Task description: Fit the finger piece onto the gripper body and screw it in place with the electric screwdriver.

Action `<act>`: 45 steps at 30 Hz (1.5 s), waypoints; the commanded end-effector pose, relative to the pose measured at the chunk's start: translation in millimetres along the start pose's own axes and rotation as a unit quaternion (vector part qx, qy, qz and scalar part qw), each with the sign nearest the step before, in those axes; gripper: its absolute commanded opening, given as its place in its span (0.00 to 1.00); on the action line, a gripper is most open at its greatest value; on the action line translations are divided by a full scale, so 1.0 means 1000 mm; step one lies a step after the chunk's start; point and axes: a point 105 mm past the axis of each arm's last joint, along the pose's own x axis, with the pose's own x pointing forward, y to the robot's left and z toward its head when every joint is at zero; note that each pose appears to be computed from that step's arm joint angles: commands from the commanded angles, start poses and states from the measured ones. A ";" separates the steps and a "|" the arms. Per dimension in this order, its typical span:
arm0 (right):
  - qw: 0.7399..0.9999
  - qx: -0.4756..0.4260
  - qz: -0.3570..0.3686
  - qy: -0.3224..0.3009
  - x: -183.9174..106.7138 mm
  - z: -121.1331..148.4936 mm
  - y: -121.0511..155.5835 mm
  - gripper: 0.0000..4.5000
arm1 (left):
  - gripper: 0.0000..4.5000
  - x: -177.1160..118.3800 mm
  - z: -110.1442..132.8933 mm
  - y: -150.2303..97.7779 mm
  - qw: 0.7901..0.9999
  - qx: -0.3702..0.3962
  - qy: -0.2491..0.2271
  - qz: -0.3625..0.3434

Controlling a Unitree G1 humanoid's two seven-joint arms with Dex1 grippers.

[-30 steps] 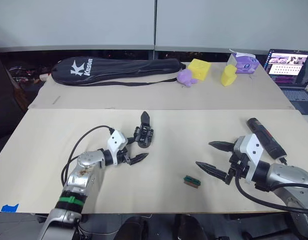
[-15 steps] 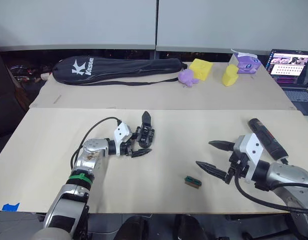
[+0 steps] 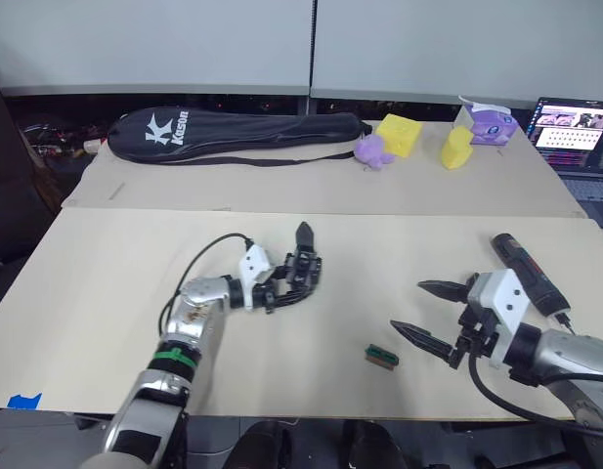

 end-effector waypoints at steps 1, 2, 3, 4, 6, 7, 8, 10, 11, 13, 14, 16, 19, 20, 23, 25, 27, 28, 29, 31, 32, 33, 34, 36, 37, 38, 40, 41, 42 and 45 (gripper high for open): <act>1.000 -0.010 -0.024 -0.017 -0.013 0.013 0.000 1.00 | 0.51 0.020 0.037 -0.005 0.998 0.040 -0.047 0.023; 0.999 -0.008 -0.029 -0.015 -0.016 0.013 0.000 1.00 | 0.51 0.025 0.037 -0.007 0.998 0.033 -0.047 0.035; 0.999 -0.005 -0.034 -0.012 -0.018 0.012 0.001 1.00 | 0.51 0.030 0.035 -0.009 0.998 0.026 -0.045 0.041; 0.999 -0.003 -0.038 -0.010 -0.020 0.011 0.001 1.00 | 0.51 0.034 0.033 -0.012 0.998 0.025 -0.042 0.046; 0.999 0.000 -0.043 -0.006 -0.022 0.010 0.003 1.00 | 0.51 0.039 0.030 -0.018 0.998 0.025 -0.037 0.047; 0.999 0.002 -0.044 -0.004 -0.023 0.009 0.004 1.00 | 0.51 0.043 0.027 -0.021 0.998 0.026 -0.032 0.049; 0.999 0.003 -0.045 -0.004 -0.022 0.008 0.006 1.00 | 0.51 0.047 0.024 -0.021 0.998 0.024 -0.023 0.058; 0.999 0.005 -0.047 -0.002 -0.022 0.007 0.009 1.00 | 0.51 0.053 0.017 -0.022 0.997 0.028 -0.005 0.073; 0.999 0.005 -0.050 0.000 -0.022 0.006 0.008 1.00 | 0.51 0.055 0.014 -0.022 0.996 0.033 0.002 0.077; 0.998 0.005 -0.057 0.004 -0.022 0.004 0.007 1.00 | 0.51 0.055 0.010 -0.022 0.996 0.033 0.010 0.084; 0.998 0.005 -0.059 0.005 -0.022 0.004 0.006 1.00 | 0.51 0.055 0.009 -0.022 0.996 0.031 0.011 0.086; 0.998 0.005 -0.062 0.007 -0.023 0.003 0.005 1.00 | 0.51 0.055 0.009 -0.022 0.996 0.026 0.010 0.088; 0.998 0.004 -0.060 0.013 -0.026 0.003 0.006 1.00 | 0.51 0.053 0.008 -0.024 0.996 0.024 0.013 0.089; 0.998 0.003 -0.059 0.014 -0.027 0.003 0.006 1.00 | 0.51 0.052 0.007 -0.024 0.995 0.024 0.015 0.091; 0.998 0.002 -0.052 0.019 -0.029 0.004 0.005 1.00 | 0.75 0.044 0.006 -0.021 0.995 0.015 0.019 0.092; 0.998 0.015 -0.059 0.019 -0.032 0.005 -0.002 1.00 | 0.94 0.038 0.004 -0.024 0.996 0.008 0.025 0.080; 0.997 0.037 -0.071 0.023 -0.034 0.007 -0.009 1.00 | 0.99 0.029 0.004 -0.027 0.997 0.007 0.033 0.065; 0.996 0.043 -0.068 0.030 -0.036 0.007 -0.012 1.00 | 0.99 0.022 0.003 -0.027 0.998 0.004 0.038 0.058; 0.996 0.048 -0.065 0.041 -0.037 0.008 -0.014 1.00 | 0.99 0.012 0.003 -0.027 0.998 0.001 0.045 0.050; 0.994 0.066 -0.068 0.063 -0.040 0.010 -0.025 1.00 | 0.99 -0.006 0.006 -0.026 0.998 0.002 0.057 0.036; 0.991 0.078 -0.073 0.077 -0.041 0.011 -0.033 1.00 | 0.99 -0.014 0.009 -0.025 0.998 0.003 0.063 0.028; 0.987 0.093 -0.080 0.100 -0.042 0.009 -0.043 1.00 | 0.99 -0.023 0.014 -0.025 0.998 0.004 0.068 0.014; 0.984 0.104 -0.085 0.121 -0.044 0.009 -0.050 1.00 | 0.99 -0.029 0.019 -0.026 0.997 0.005 0.071 -0.001; 0.972 0.135 -0.102 0.162 -0.045 0.007 -0.071 1.00 | 0.99 -0.041 0.036 -0.034 0.996 0.011 0.068 -0.059; 0.964 0.160 -0.112 0.181 -0.046 0.005 -0.081 1.00 | 0.99 -0.047 0.047 -0.039 0.993 0.017 0.063 -0.094; 0.955 0.180 -0.121 0.203 -0.046 0.003 -0.090 1.00 | 0.99 -0.052 0.057 -0.044 0.990 0.022 0.059 -0.125; 0.937 0.230 -0.132 0.226 -0.041 -0.001 -0.104 1.00 | 0.99 -0.056 0.077 -0.048 0.985 0.036 0.055 -0.162; 0.921 0.275 -0.131 0.241 -0.038 -0.005 -0.108 1.00 | 0.99 -0.056 0.087 -0.049 0.982 0.042 0.051 -0.174; 0.909 0.307 -0.127 0.252 -0.036 -0.007 -0.109 1.00 | 0.99 -0.056 0.093 -0.049 0.981 0.046 0.050 -0.182; 0.884 0.322 -0.166 0.296 -0.026 -0.017 -0.128 1.00 | 0.99 -0.055 0.115 -0.054 0.975 0.062 0.033 -0.211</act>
